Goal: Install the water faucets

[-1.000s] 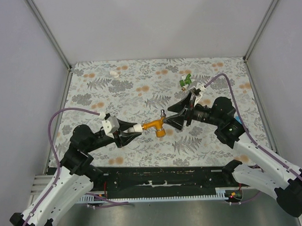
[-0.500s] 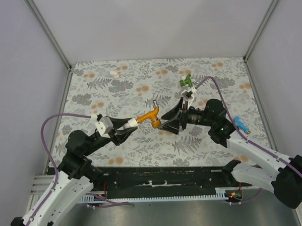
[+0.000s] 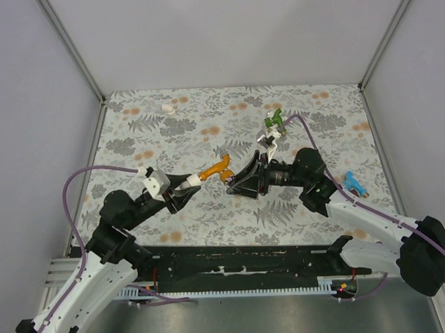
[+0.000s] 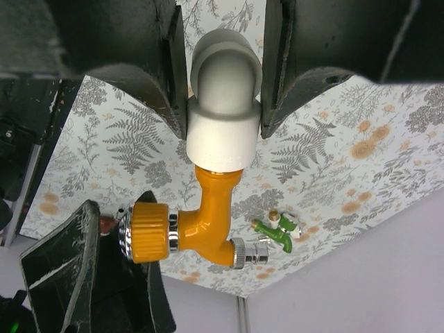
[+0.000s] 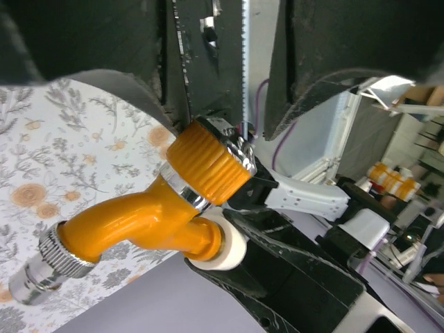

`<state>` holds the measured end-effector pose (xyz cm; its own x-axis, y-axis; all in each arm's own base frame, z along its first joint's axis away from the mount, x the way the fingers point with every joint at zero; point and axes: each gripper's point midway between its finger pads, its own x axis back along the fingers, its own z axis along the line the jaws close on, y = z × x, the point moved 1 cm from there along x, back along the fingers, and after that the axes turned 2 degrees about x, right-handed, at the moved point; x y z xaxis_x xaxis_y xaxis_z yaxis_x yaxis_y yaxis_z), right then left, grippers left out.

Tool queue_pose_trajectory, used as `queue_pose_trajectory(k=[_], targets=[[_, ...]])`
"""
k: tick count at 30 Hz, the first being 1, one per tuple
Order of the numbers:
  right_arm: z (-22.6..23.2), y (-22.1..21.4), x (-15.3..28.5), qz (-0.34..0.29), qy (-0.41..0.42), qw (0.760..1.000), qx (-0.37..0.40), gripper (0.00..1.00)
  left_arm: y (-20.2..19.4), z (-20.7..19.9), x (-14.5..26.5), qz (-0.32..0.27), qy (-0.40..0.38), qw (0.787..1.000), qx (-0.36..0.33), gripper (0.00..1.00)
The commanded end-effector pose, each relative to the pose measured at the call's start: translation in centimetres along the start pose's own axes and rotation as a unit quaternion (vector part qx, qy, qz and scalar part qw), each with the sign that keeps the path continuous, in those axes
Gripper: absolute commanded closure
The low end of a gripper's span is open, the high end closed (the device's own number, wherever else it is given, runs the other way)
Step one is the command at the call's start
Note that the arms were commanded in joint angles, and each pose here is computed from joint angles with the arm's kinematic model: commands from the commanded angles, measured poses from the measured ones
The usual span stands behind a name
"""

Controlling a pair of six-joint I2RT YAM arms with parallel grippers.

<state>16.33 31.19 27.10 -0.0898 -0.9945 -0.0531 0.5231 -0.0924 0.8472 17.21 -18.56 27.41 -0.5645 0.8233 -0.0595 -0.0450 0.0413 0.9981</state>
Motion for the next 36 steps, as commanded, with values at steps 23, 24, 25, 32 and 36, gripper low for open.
queue_pose_trajectory(k=[23, 24, 25, 32, 36], targets=[[-1.0, 3.1, -1.3, 0.001, -0.030, 0.997, 0.068, 0.46, 1.8, -4.1, -0.2, -0.009, -0.136, 0.991, -0.015, 0.98], [-1.4, 2.9, -1.5, 0.006, -0.034, 0.997, 0.065, 0.46, 1.8, -4.2, -0.2, -0.011, -0.140, 0.990, -0.015, 0.98], [-1.8, 2.8, -1.5, 0.010, -0.036, 0.997, 0.061, 0.46, 1.8, -4.4, -0.1, -0.011, -0.144, 0.989, -0.014, 0.98], [-2.3, 1.8, -1.6, 0.058, -0.021, 0.997, 0.037, 0.41, 1.9, -4.6, 0.1, -0.012, -0.147, 0.989, -0.011, 0.98], [-1.6, 2.3, -0.9, 0.060, -0.011, 0.996, 0.072, 0.34, 2.0, -4.2, 0.0, -0.015, -0.134, 0.991, -0.009, 0.98]])
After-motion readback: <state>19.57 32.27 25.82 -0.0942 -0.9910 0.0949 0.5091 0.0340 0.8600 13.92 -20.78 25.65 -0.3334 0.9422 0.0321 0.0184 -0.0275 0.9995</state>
